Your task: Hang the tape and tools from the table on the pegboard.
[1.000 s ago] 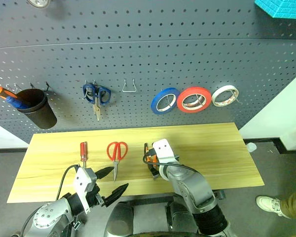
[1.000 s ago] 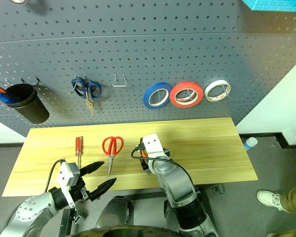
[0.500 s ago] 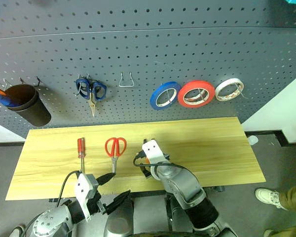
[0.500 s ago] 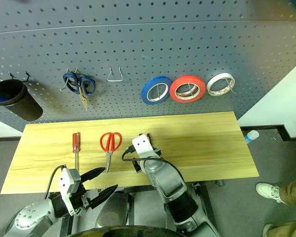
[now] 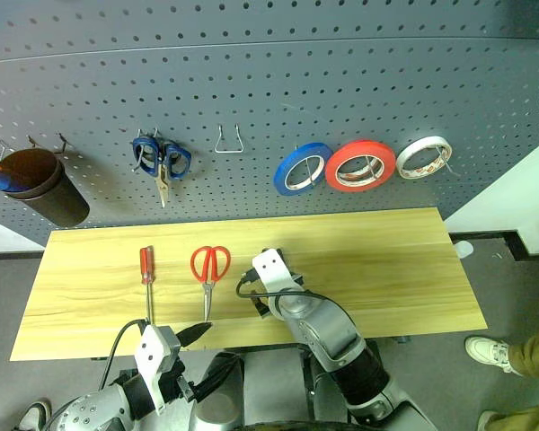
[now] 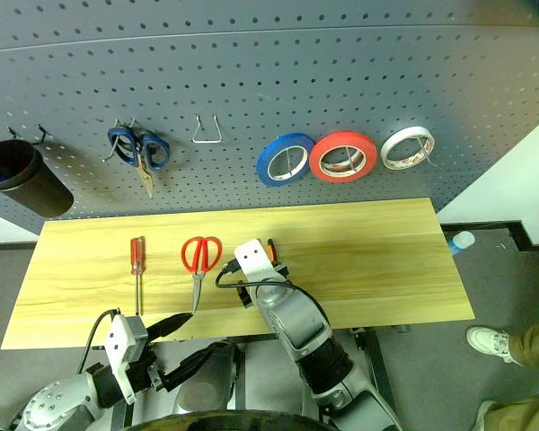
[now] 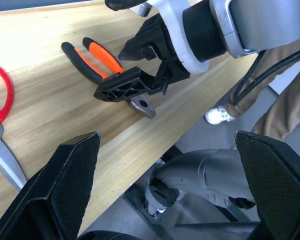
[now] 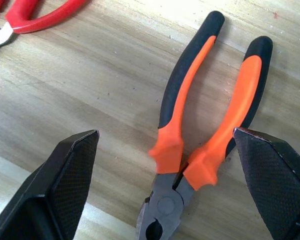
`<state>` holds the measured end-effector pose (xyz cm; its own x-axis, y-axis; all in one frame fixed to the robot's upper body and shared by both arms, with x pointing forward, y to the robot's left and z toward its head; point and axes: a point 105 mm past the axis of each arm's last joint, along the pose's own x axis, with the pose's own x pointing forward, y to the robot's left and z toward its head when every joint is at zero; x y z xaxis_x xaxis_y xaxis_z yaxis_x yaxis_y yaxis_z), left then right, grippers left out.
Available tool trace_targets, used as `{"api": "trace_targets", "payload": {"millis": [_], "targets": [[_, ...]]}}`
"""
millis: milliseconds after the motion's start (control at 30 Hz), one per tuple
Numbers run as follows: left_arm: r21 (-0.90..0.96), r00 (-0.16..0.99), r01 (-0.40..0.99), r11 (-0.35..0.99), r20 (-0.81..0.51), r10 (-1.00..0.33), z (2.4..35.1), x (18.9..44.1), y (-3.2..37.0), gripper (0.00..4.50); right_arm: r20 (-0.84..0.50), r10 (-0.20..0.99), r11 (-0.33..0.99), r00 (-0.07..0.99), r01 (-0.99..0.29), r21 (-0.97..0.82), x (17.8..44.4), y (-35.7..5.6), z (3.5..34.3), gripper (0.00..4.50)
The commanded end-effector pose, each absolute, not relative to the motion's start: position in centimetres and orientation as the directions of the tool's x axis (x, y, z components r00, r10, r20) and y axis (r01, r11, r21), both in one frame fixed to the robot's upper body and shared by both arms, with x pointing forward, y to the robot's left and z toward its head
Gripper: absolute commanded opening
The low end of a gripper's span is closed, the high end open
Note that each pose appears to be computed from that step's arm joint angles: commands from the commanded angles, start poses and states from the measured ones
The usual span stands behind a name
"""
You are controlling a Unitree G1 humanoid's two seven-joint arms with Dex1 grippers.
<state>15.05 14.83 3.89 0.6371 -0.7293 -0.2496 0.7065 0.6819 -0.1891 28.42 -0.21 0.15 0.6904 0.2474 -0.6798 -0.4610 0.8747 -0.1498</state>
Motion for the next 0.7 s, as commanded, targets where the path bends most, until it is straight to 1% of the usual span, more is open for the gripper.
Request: {"api": "trace_targets", "payload": {"millis": [33,333,700], "targets": [[-0.183,0.627,0.724,0.666,-0.229,-0.745,4.7,14.8,14.4,4.50,-0.631,0.358,0.884,0.688,-0.467,-0.008,27.7,4.3,2.2,4.49],[-0.190,0.620,0.725,0.662,-0.239,-0.747,4.5,14.5,14.4,4.50,-0.638,0.313,0.903,0.703,-0.428,-0.028,28.0,3.7,2.1,4.49],[-0.196,0.615,0.725,0.660,-0.246,-0.749,4.2,14.3,14.3,4.50,-0.699,0.297,0.897,0.651,-0.440,-0.029,27.2,3.5,1.1,4.49]]}}
